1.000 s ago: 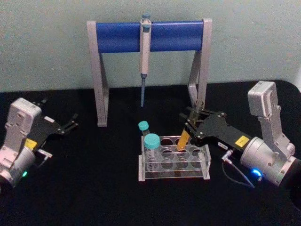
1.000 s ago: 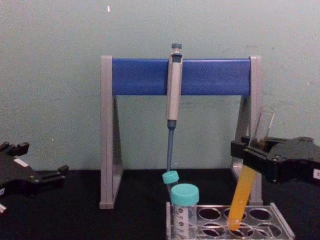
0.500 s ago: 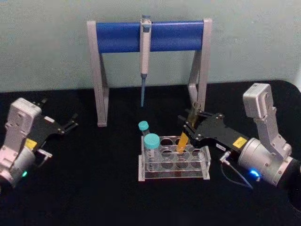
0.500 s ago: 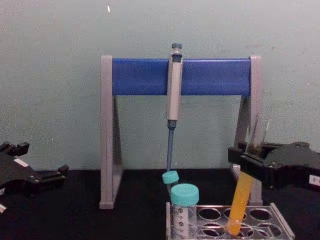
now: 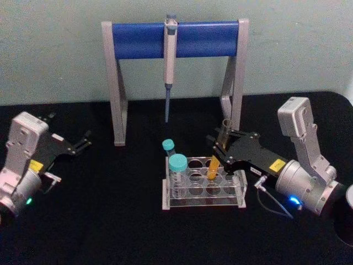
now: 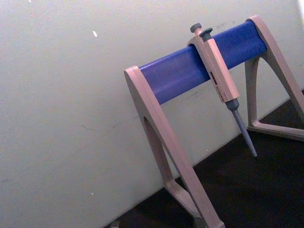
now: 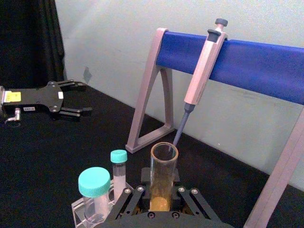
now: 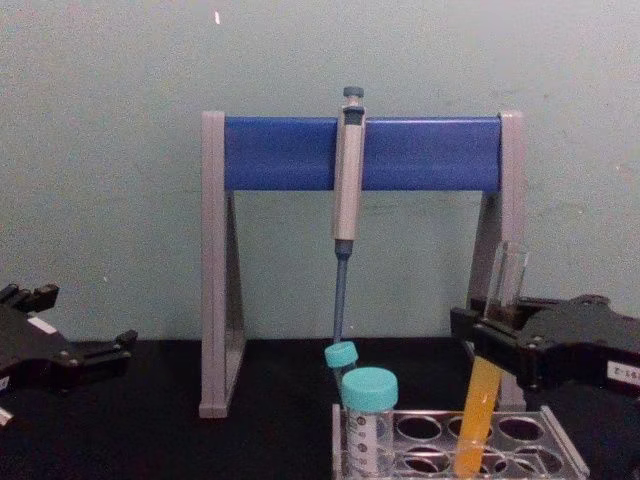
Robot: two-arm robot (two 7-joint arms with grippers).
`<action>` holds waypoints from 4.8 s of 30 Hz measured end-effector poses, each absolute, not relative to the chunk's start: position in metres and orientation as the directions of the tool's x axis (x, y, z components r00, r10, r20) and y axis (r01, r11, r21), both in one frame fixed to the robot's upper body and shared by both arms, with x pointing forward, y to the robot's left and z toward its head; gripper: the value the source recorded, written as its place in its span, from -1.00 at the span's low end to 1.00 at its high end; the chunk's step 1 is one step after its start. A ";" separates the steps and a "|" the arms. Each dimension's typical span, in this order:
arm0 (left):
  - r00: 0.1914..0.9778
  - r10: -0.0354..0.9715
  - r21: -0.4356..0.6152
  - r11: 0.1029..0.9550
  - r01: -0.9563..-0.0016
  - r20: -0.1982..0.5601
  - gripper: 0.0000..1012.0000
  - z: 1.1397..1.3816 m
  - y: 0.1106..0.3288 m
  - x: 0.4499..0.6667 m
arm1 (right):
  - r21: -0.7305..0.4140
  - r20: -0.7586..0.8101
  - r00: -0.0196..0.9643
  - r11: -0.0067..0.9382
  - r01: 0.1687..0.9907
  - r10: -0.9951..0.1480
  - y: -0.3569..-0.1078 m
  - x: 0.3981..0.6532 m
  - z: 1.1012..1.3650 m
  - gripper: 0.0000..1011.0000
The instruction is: Pick up the test tube from the test tube rack, shake it, then place it back into the test tube rack.
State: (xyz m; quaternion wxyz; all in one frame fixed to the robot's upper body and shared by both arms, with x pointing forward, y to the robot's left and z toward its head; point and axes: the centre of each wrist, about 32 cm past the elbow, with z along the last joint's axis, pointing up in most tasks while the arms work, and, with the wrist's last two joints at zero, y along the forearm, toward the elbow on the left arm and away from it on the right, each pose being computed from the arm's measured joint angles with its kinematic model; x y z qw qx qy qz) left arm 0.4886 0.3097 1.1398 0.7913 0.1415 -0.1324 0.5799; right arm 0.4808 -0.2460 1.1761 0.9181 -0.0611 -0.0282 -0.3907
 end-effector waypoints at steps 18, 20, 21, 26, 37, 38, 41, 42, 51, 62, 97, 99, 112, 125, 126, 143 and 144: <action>0.292 0.880 0.070 0.287 -0.955 0.374 0.98 1.140 0.310 0.489 | -0.105 0.093 0.691 0.683 0.722 -0.716 -0.245 0.485 1.171 -0.56; 0.292 0.880 0.070 0.287 -0.955 0.374 0.98 1.140 0.310 0.489 | -0.108 0.091 0.691 0.683 0.723 -0.717 -0.245 0.486 1.169 -0.56; 0.292 0.880 0.070 0.287 -0.955 0.374 0.98 1.140 0.310 0.489 | -0.109 0.091 0.691 0.682 0.723 -0.718 -0.245 0.486 1.169 -0.56; 0.292 0.880 0.070 0.287 -0.955 0.374 0.98 1.140 0.310 0.489 | -0.114 0.086 0.690 0.681 0.723 -0.719 -0.244 0.487 1.167 -0.56; 0.292 0.880 0.070 0.287 -0.955 0.374 0.98 1.140 0.310 0.489 | -0.116 0.085 0.691 0.682 0.723 -0.718 -0.244 0.488 1.166 -0.56; 0.292 0.880 0.070 0.287 -0.955 0.374 0.98 1.140 0.310 0.489 | -0.116 0.085 0.691 0.682 0.723 -0.718 -0.244 0.488 1.166 -0.56; 0.292 0.880 0.070 0.287 -0.955 0.374 0.98 1.140 0.310 0.489 | -0.116 0.085 0.692 0.682 0.722 -0.717 -0.243 0.488 1.166 -0.56; 0.292 0.880 0.070 0.287 -0.955 0.374 0.98 1.140 0.310 0.489 | -0.116 0.085 0.692 0.682 0.722 -0.717 -0.243 0.488 1.166 -0.56; 0.292 0.880 0.070 0.287 -0.955 0.374 0.98 1.140 0.310 0.489 | -0.115 0.086 0.691 0.682 0.722 -0.718 -0.243 0.489 1.166 -0.56; 0.292 0.880 0.070 0.287 -0.955 0.374 0.98 1.140 0.310 0.489 | -0.119 0.082 0.691 0.681 0.722 -0.718 -0.244 0.489 1.165 -0.56; 0.292 0.880 0.070 0.287 -0.955 0.374 0.98 1.140 0.310 0.489 | -0.118 0.076 0.694 0.684 0.720 -0.716 -0.244 0.488 1.164 0.41; 0.292 0.880 0.070 0.287 -0.955 0.374 0.98 1.140 0.310 0.489 | -0.118 0.077 0.694 0.684 0.720 -0.716 -0.244 0.488 1.164 0.53; 0.292 0.880 0.070 0.287 -0.955 0.374 0.98 1.140 0.310 0.489 | -0.108 0.067 0.685 0.677 0.728 -0.725 -0.247 0.483 1.166 0.98; 0.292 0.880 0.070 0.287 -0.955 0.374 0.98 1.140 0.310 0.489 | -0.100 0.039 0.662 0.656 0.748 -0.749 -0.260 0.466 1.169 0.98; 0.292 0.880 0.070 0.287 -0.955 0.374 0.98 1.140 0.310 0.489 | -0.099 0.038 0.660 0.655 0.750 -0.750 -0.261 0.465 1.169 0.98; 0.292 0.880 0.070 0.287 -0.955 0.374 0.98 1.140 0.310 0.489 | -0.009 0.015 0.653 0.653 0.757 -0.757 -0.271 0.455 1.191 0.98; 0.292 0.880 0.070 0.287 -0.955 0.374 0.98 1.140 0.310 0.489 | 0.001 0.015 0.654 0.654 0.756 -0.756 -0.272 0.454 1.194 0.98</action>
